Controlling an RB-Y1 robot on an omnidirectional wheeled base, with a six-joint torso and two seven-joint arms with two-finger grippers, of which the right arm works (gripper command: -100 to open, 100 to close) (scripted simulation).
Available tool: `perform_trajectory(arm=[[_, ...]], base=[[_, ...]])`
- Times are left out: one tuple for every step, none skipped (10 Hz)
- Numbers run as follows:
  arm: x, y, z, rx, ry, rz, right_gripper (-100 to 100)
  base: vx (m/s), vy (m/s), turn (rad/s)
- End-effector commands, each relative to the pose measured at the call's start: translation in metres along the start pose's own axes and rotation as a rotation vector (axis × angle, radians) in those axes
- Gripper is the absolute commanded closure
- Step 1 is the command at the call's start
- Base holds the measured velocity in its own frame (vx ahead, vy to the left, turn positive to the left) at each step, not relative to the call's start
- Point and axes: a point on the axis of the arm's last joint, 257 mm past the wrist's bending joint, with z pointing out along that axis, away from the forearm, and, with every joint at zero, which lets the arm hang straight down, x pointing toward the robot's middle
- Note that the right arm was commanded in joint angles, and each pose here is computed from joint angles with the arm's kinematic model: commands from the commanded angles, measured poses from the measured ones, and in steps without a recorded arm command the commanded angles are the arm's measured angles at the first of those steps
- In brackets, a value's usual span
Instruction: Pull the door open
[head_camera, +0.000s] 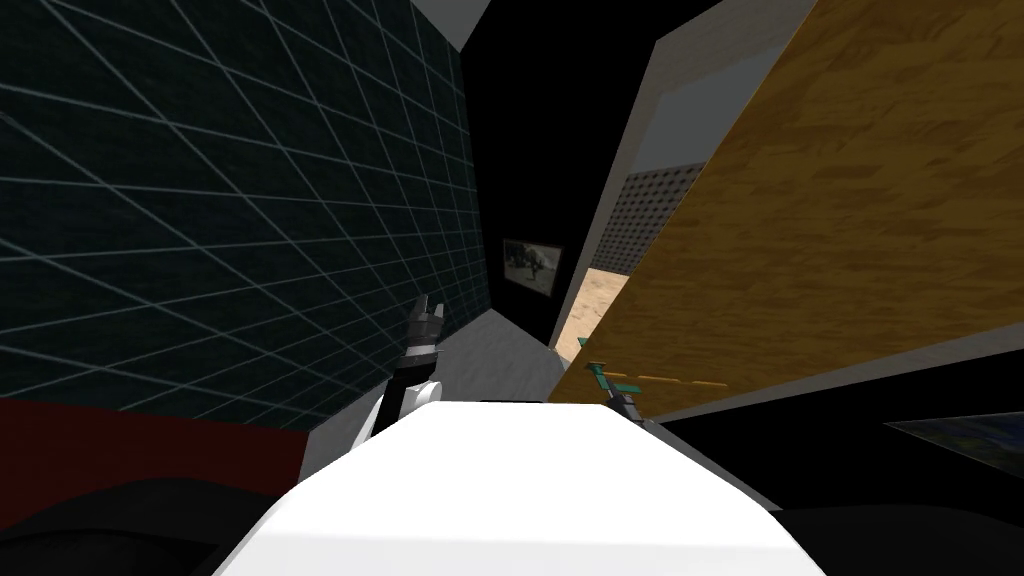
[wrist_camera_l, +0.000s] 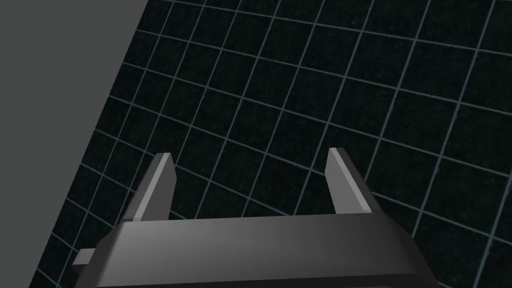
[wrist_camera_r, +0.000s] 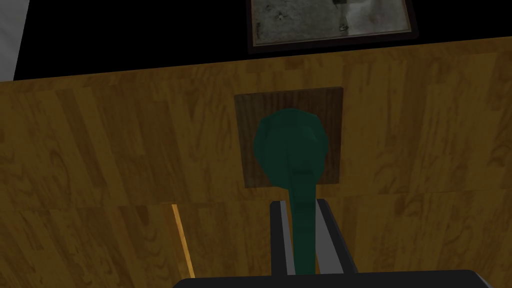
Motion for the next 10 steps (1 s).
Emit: perform_trajectory(arm=[[-0.0011,0.0006,-0.0023,-0.001,0.006,-0.001,100],[-0.0014,0.0009,-0.0029,-0.002,0.010,-0.002,100],[-0.0018,0.0012,-0.0036,-0.003,0.014,-0.002,100],[-0.0021,0.0015,-0.0043,-0.003,0.018,-0.002,100],[-0.0025,0.0018,-0.0050,-0.004,0.022,-0.003,100],[-0.0028,0.0022,-0.0056,-0.005,0.026,-0.003,100],[-0.0031,0.0024,-0.0062,-0.005,0.029,-0.003,100],[-0.0033,0.0027,-0.0066,-0.006,0.032,-0.004,100],[-0.0037,0.0030,-0.0073,-0.007,0.036,-0.004,100],[-0.0004,0.0005,-0.0064,-0.002,0.037,0.000,100]], base=[[-0.225,-0.047,0.171],[-0.200,-0.047,0.141],[-0.207,-0.039,0.133],[-0.203,-0.048,0.135],[-0.216,-0.067,0.141],[-0.219,-0.018,0.174],[-0.208,-0.028,0.114],[-0.175,-0.072,0.084],[-0.190,-0.069,0.120],[-0.089,-0.022,0.037]])
